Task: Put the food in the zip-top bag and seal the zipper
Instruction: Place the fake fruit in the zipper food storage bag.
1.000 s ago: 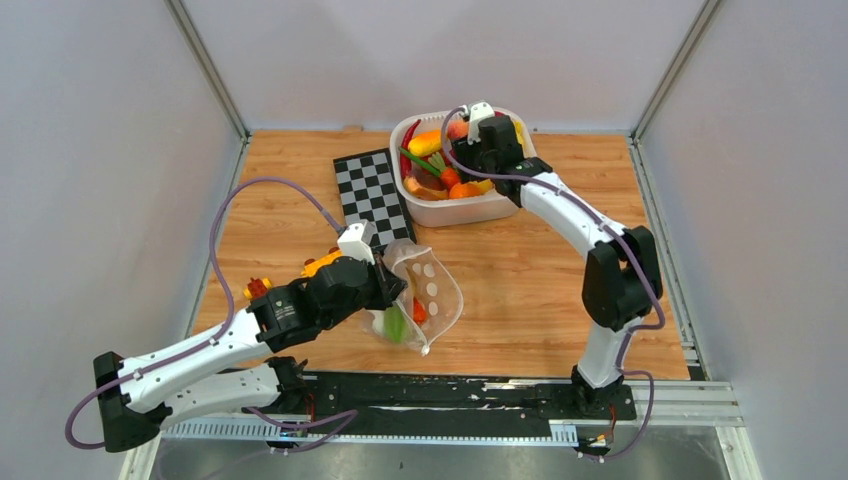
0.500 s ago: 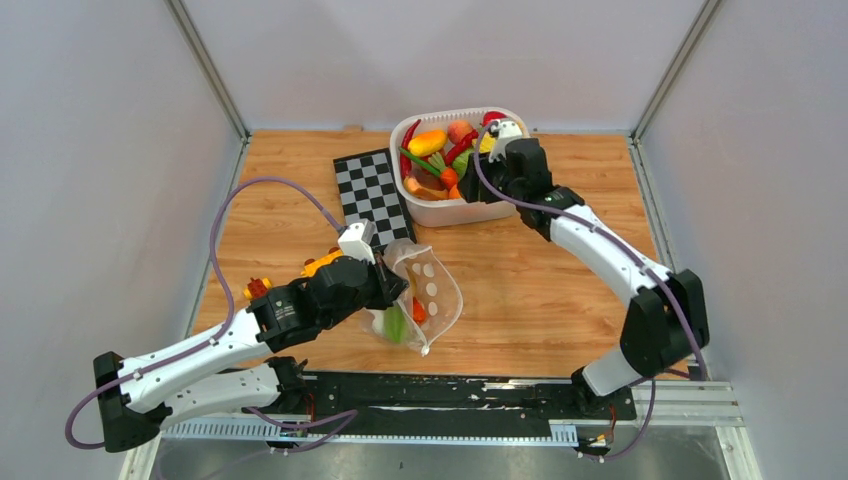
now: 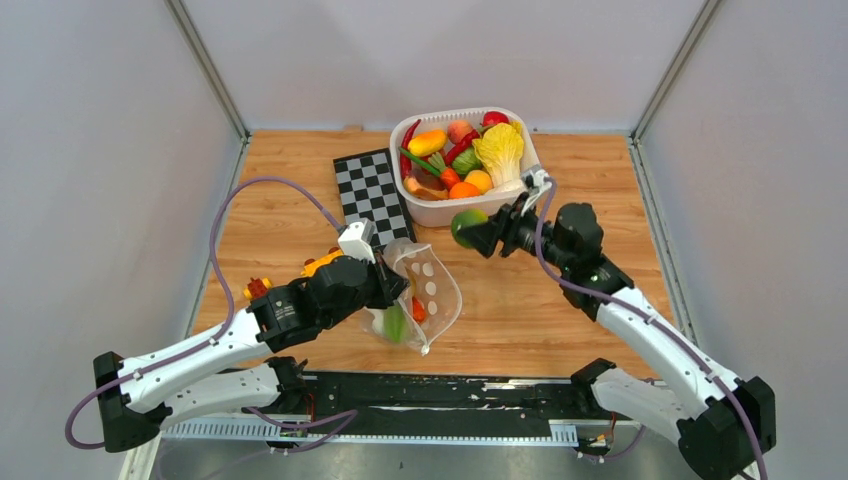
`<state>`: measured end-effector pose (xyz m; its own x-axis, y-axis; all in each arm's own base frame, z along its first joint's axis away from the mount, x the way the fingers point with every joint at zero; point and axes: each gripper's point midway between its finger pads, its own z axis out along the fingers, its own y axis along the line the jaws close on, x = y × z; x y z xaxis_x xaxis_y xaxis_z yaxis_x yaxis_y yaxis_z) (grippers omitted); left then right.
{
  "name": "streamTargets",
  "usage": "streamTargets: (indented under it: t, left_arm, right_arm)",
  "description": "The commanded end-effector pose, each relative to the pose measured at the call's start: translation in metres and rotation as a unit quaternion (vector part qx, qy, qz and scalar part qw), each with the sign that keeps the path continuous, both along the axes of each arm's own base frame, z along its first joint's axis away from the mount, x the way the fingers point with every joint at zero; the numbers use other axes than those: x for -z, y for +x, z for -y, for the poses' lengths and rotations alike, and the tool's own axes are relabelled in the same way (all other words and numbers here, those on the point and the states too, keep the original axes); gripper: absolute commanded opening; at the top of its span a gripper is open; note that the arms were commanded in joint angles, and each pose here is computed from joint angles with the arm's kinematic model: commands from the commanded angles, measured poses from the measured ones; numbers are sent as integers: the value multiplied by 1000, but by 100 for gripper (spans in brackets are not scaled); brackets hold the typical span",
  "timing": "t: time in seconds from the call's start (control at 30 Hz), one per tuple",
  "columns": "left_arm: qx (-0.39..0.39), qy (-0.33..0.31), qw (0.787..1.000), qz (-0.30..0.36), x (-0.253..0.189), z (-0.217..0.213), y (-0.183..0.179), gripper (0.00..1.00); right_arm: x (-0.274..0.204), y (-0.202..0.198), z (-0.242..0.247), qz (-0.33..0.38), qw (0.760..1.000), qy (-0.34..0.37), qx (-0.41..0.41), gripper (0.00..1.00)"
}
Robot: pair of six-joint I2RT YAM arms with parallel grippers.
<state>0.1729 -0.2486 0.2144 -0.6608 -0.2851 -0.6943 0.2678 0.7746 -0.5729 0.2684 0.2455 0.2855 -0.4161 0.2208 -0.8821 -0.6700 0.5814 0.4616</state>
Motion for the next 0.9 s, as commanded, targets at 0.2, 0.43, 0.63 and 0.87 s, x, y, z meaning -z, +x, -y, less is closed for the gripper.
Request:
streamTargets:
  t: [0.2, 0.43, 0.63, 0.87]
  left_arm:
    - [0, -33, 999, 16, -19, 5, 2, 0]
    - [-3, -37, 999, 21, -23, 3, 3, 0]
    - [3, -38, 999, 20, -27, 5, 1, 0]
    - [-10, -45, 998, 32, -37, -7, 1, 0]
  right_arm:
    - [-3, -107, -37, 56, 983, 52, -168, 41]
    - [19, -120, -53, 50, 981, -16, -185, 43]
    - [39, -102, -71, 54, 984, -104, -133, 46]
    - [45, -85, -86, 84, 977, -170, -93, 51]
